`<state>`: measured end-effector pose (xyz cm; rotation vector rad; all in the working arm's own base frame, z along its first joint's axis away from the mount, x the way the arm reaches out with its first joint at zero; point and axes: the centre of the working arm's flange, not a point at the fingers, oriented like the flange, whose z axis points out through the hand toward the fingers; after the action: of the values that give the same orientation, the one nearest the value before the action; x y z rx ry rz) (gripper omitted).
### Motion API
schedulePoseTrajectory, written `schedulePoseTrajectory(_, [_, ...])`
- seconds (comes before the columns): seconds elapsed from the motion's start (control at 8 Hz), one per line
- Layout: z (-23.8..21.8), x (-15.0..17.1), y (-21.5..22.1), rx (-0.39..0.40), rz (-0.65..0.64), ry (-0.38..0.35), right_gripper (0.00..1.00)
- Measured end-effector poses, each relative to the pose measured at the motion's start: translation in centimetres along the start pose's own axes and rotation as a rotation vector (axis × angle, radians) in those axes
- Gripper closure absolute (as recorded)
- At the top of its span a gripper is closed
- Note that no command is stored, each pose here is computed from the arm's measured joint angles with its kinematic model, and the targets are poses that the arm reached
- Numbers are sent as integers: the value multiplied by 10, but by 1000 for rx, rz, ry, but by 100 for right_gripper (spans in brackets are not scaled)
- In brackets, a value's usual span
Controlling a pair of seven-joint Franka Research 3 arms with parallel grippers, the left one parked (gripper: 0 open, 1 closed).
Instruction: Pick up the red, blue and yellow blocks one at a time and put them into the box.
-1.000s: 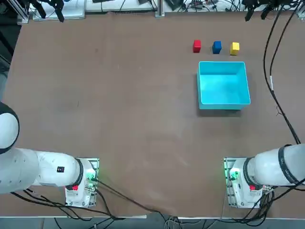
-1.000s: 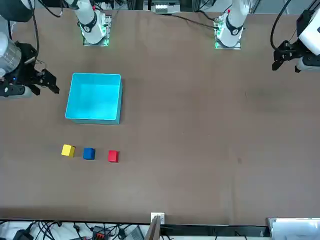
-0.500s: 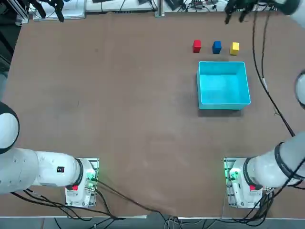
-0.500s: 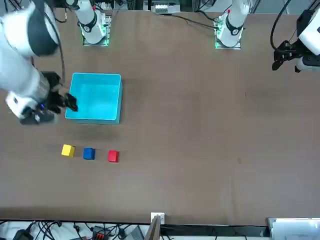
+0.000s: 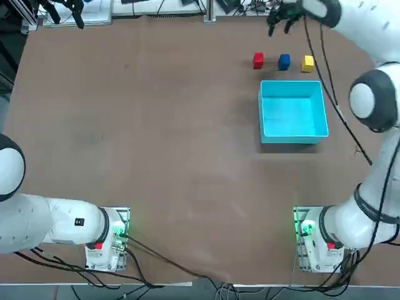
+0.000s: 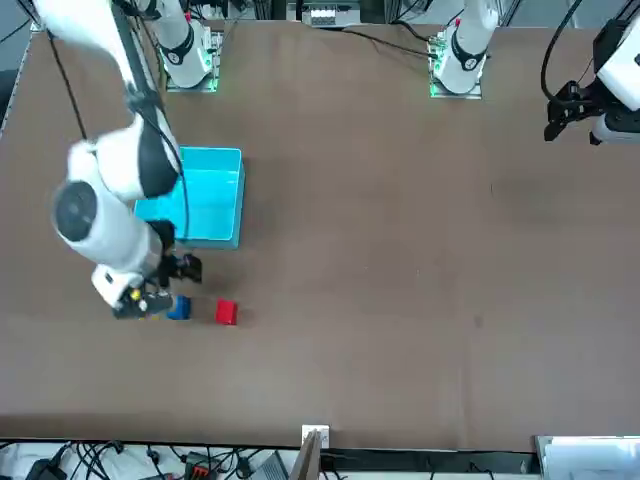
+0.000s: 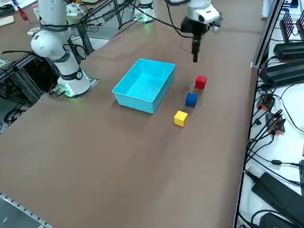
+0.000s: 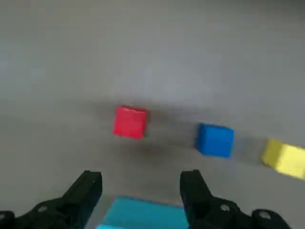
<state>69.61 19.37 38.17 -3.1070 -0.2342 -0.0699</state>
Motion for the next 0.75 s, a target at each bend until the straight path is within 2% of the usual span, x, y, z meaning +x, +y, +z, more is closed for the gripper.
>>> schedulePoseTrajectory(0.38, [66, 2, -28, -2, -25, -36, 0])
schedulePoseTrajectory(0.75, [112, 8, -28, 2, 3, -14, 0])
